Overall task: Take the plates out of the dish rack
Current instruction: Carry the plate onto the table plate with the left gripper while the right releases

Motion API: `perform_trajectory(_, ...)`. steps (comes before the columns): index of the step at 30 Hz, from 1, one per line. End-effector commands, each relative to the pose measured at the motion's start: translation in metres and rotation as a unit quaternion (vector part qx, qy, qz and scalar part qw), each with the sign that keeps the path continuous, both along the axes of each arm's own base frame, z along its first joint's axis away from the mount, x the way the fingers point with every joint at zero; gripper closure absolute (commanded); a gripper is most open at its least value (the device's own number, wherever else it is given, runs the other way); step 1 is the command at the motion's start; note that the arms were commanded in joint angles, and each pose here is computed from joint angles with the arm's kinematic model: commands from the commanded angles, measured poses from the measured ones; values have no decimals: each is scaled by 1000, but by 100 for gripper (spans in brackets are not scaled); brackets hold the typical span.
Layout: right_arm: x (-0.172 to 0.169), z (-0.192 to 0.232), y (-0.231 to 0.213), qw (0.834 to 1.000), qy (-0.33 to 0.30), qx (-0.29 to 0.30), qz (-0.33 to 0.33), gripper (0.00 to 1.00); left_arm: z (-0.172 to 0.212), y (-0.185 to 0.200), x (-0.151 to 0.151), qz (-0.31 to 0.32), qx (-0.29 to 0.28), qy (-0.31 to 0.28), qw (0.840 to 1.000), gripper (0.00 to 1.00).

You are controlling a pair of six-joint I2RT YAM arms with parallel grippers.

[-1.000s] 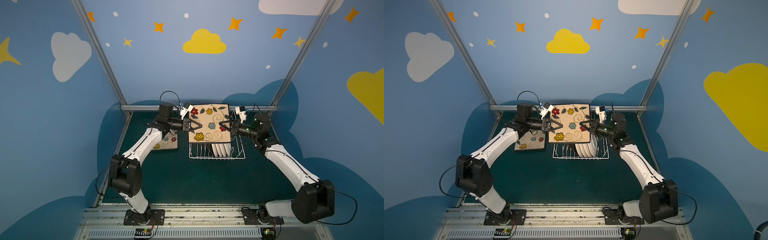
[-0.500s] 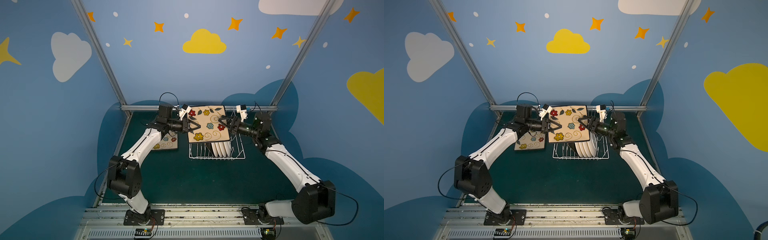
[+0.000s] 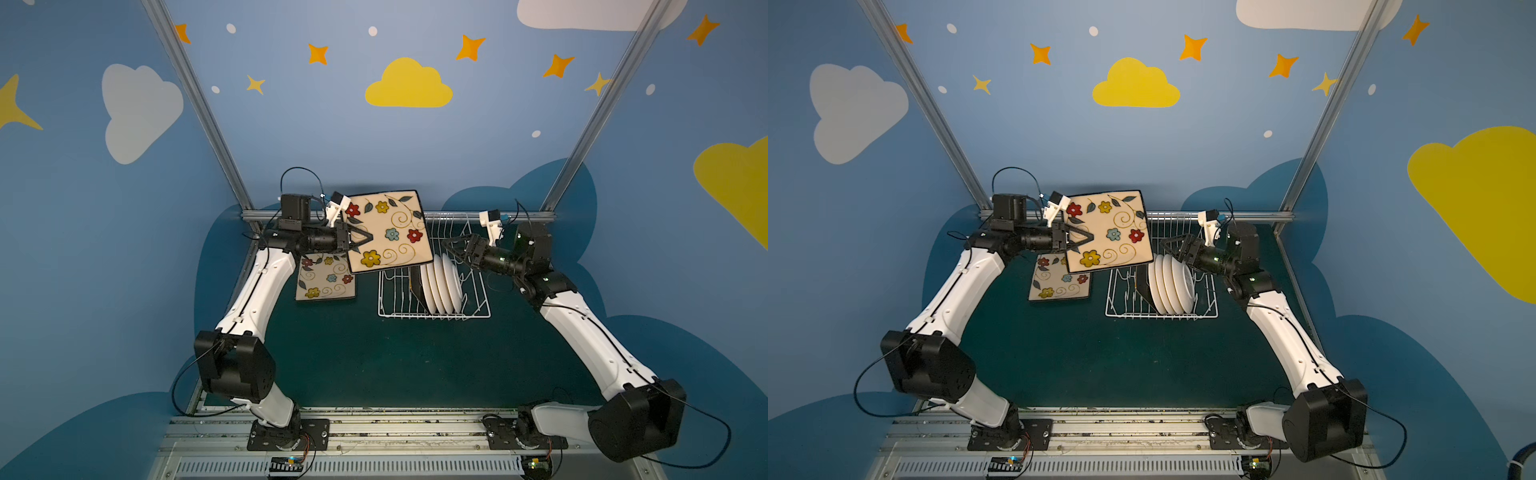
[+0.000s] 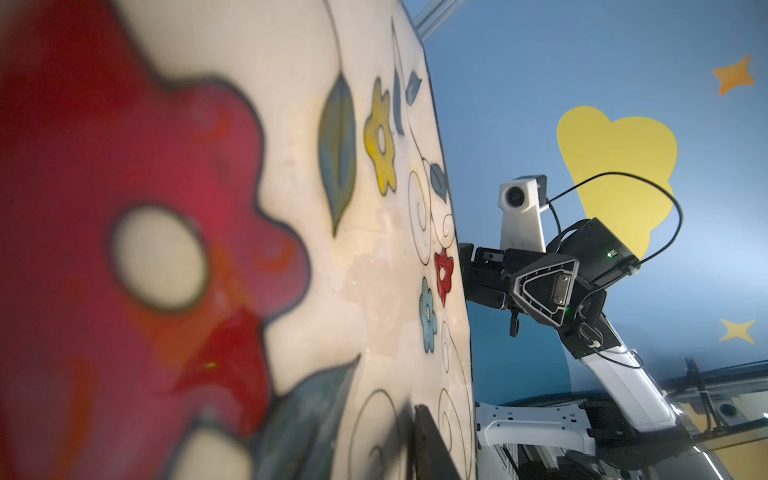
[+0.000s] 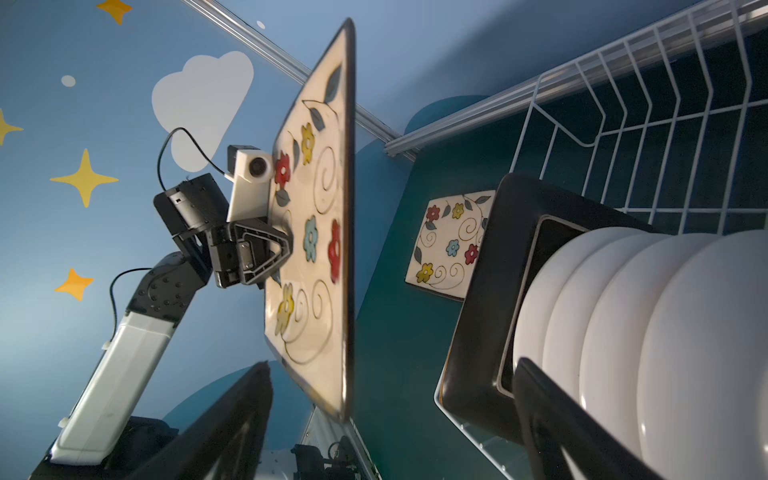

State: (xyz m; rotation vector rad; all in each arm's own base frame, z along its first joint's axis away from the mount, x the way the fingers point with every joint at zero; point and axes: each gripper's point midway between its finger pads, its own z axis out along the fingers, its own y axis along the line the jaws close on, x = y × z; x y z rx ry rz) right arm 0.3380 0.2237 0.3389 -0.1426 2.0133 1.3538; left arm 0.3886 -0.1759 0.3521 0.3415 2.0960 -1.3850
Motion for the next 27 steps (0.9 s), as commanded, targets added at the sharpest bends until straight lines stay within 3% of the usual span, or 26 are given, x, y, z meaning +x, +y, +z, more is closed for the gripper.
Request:
perform_trajectory(1, -15, 20, -6, 998, -55, -28, 10, 10, 62, 23, -29, -11, 14, -122, 992, 97)
perform_trajectory(9, -26, 32, -8, 993, -93, -64, 25, 10, 50, 85, -20, 66, 101, -116, 986, 97)
perform_trajectory(17, -35, 22, -1, 989, -98, -99, 52, 10, -7, 126, -3, 114, 200, -53, 972, 97)
perform_trajectory(27, -36, 9, 6, 987, -85, -116, 70, 10, -70, 146, 25, 97, 216, 9, 971, 97)
